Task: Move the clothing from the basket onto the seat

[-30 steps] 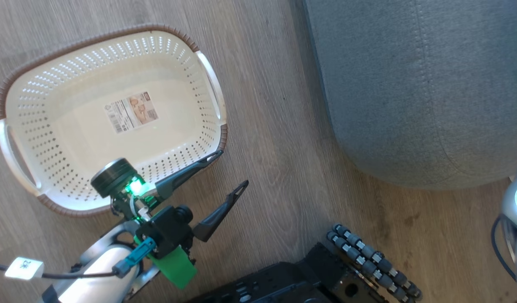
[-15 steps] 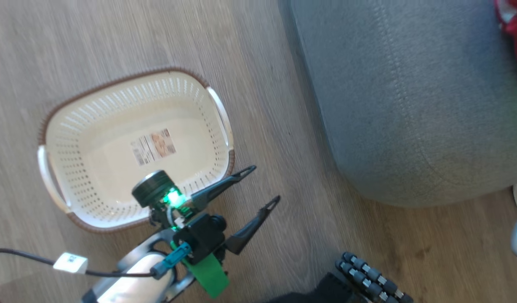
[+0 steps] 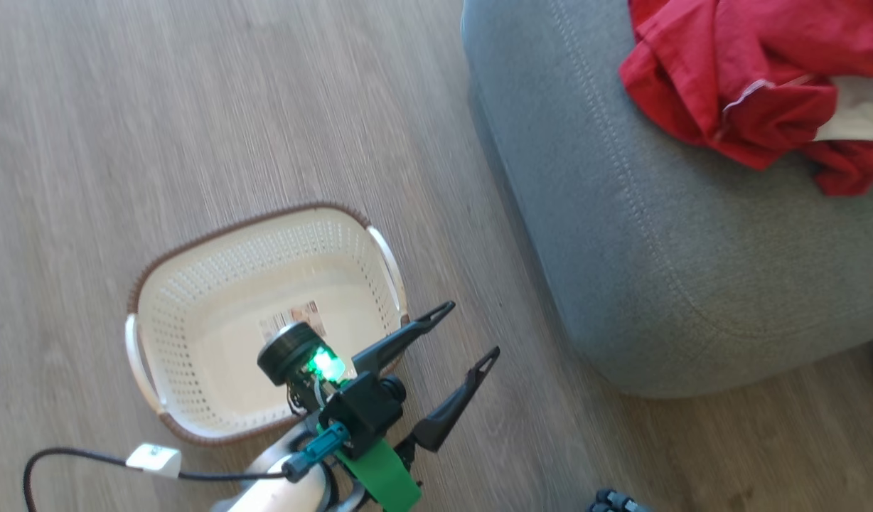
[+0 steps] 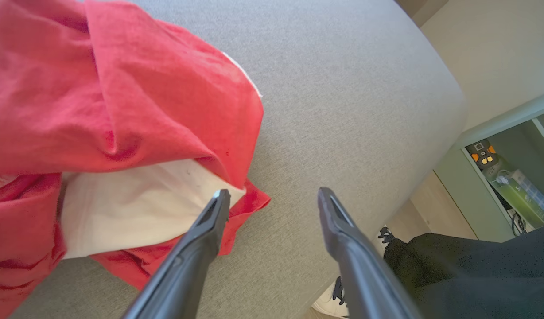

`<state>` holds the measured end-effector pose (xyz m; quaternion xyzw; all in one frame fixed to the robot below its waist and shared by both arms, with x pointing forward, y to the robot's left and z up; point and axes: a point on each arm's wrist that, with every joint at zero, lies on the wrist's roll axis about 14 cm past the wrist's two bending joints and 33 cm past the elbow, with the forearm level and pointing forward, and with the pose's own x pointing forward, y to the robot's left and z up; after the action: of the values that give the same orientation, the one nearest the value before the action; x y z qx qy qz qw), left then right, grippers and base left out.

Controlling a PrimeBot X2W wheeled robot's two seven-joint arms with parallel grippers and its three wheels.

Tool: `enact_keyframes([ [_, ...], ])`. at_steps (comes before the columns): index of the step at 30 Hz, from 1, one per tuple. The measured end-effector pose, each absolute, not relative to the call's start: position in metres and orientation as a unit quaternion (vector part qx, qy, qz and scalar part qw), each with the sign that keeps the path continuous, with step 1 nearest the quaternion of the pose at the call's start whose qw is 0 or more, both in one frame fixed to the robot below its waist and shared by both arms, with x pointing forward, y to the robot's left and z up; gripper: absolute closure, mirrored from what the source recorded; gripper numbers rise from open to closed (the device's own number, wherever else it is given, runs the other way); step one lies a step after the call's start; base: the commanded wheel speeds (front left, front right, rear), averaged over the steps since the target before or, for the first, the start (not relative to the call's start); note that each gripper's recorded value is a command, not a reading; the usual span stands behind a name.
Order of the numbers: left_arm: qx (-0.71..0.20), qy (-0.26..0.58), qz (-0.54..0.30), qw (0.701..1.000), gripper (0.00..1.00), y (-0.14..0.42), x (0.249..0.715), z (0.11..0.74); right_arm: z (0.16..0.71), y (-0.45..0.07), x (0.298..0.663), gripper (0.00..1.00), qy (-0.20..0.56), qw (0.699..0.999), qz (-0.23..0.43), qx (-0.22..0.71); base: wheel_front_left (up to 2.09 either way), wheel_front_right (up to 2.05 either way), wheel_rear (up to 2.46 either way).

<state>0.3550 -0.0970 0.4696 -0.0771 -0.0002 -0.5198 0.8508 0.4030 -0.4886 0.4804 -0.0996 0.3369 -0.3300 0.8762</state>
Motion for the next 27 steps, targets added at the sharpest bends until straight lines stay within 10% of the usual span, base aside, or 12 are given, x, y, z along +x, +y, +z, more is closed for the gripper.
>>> enact_keyframes([
  [15, -0.073, -0.040, -0.483, 0.872, 0.00, -0.089, 0.340, 0.511, 0.604, -0.480, 0.417, 0.00, 0.060, 0.943, -0.311, -0.107, 0.00, 0.00, 0.00],
  [27, -0.072, -0.059, -0.402, 0.911, 0.00, -0.050, 0.353, 0.527, 0.697, -0.374, 0.440, 0.00, -0.187, 0.952, -0.183, -0.157, 0.00, 0.00, 0.00],
])
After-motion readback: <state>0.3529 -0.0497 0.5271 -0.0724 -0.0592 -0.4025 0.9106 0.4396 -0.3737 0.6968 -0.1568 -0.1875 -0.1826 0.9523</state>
